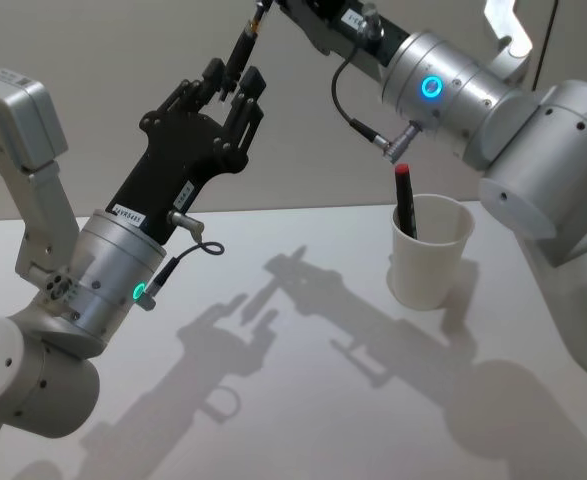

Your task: Place the pen into the pen holder.

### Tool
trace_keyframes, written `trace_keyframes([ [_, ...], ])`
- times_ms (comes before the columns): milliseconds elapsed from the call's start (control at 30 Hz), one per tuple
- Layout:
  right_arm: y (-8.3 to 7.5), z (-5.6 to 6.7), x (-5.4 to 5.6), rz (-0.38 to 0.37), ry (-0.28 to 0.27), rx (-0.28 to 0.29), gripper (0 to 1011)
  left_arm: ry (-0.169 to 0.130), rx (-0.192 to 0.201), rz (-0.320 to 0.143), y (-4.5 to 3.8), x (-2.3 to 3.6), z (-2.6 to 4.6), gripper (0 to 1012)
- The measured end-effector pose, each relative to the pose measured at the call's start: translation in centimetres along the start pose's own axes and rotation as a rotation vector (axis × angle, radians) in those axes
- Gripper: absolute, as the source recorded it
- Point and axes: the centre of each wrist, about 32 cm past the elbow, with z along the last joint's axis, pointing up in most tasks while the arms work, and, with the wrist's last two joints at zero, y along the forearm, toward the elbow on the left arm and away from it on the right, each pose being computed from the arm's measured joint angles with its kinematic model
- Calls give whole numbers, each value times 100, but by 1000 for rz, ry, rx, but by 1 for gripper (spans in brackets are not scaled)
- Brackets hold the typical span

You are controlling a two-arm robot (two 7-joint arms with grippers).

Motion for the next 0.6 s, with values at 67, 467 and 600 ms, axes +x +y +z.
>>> trace_keyframes([
  [67, 0, 0, 0, 0, 0, 0, 137, 0, 0, 0, 0, 0, 0, 455],
  [467, -21, 49, -20, -3, -37, 11, 137, 0, -1, 0, 0, 0, 1, 844],
  [600, -62, 117, -43, -12, -83, 27, 137, 0, -1, 0, 0, 0, 1, 945],
])
